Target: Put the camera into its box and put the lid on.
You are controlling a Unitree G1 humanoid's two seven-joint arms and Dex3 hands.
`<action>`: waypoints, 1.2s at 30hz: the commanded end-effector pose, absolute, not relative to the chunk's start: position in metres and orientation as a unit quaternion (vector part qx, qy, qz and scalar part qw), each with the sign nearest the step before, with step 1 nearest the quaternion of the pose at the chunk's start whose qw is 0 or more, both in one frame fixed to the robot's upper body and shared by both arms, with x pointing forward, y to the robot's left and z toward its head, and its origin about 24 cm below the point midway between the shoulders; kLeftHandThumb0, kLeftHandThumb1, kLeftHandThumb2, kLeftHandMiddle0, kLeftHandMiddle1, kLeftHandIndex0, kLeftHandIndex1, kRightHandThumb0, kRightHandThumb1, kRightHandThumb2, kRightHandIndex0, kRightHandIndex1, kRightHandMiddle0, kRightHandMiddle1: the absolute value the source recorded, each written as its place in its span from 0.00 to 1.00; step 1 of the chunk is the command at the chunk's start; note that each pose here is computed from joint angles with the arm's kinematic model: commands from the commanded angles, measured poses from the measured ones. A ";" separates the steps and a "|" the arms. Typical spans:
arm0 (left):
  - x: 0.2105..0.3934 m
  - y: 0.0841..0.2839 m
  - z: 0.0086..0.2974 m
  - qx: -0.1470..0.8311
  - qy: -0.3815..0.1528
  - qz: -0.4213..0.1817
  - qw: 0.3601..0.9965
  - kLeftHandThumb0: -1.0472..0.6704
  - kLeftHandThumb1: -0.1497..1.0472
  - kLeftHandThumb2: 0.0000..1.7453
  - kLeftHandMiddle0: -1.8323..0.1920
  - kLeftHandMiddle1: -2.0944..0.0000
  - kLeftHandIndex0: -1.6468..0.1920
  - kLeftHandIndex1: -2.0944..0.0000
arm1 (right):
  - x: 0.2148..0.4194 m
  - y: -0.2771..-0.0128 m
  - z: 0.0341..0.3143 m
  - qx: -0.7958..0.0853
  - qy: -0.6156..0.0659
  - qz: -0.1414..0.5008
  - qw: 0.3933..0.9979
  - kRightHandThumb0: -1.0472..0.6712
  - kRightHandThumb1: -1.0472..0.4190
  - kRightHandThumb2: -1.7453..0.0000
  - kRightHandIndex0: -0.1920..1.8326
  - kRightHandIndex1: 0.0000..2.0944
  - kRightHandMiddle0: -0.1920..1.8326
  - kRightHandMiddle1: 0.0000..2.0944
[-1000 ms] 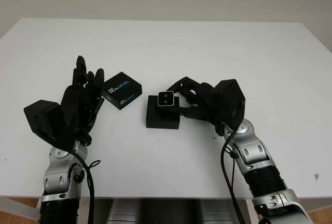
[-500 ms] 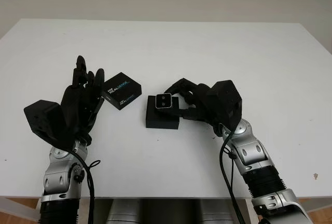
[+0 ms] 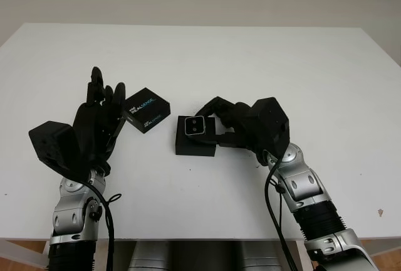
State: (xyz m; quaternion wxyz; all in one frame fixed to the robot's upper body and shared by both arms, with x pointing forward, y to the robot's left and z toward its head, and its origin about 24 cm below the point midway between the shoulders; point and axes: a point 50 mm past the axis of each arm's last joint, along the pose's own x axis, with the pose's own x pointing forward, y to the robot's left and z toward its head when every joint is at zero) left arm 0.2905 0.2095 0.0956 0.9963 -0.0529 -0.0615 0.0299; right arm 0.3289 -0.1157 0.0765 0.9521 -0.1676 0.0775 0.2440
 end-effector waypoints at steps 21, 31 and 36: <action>0.287 0.212 0.097 -0.055 -0.067 0.034 0.996 0.21 1.00 0.22 1.00 0.98 1.00 0.99 | 0.321 -0.111 0.056 -0.190 0.104 0.253 0.943 0.41 0.06 0.97 0.21 0.03 0.21 0.86; 0.286 0.212 0.097 -0.053 -0.067 0.033 0.996 0.22 1.00 0.22 1.00 0.98 1.00 0.99 | 0.323 -0.114 0.055 -0.194 0.105 0.224 0.949 0.40 0.06 0.97 0.21 0.03 0.20 0.88; 0.287 0.213 0.097 -0.055 -0.066 0.031 0.996 0.21 1.00 0.22 1.00 0.98 1.00 1.00 | 0.326 -0.115 0.056 -0.196 0.097 0.207 0.954 0.39 0.06 0.97 0.21 0.03 0.19 0.88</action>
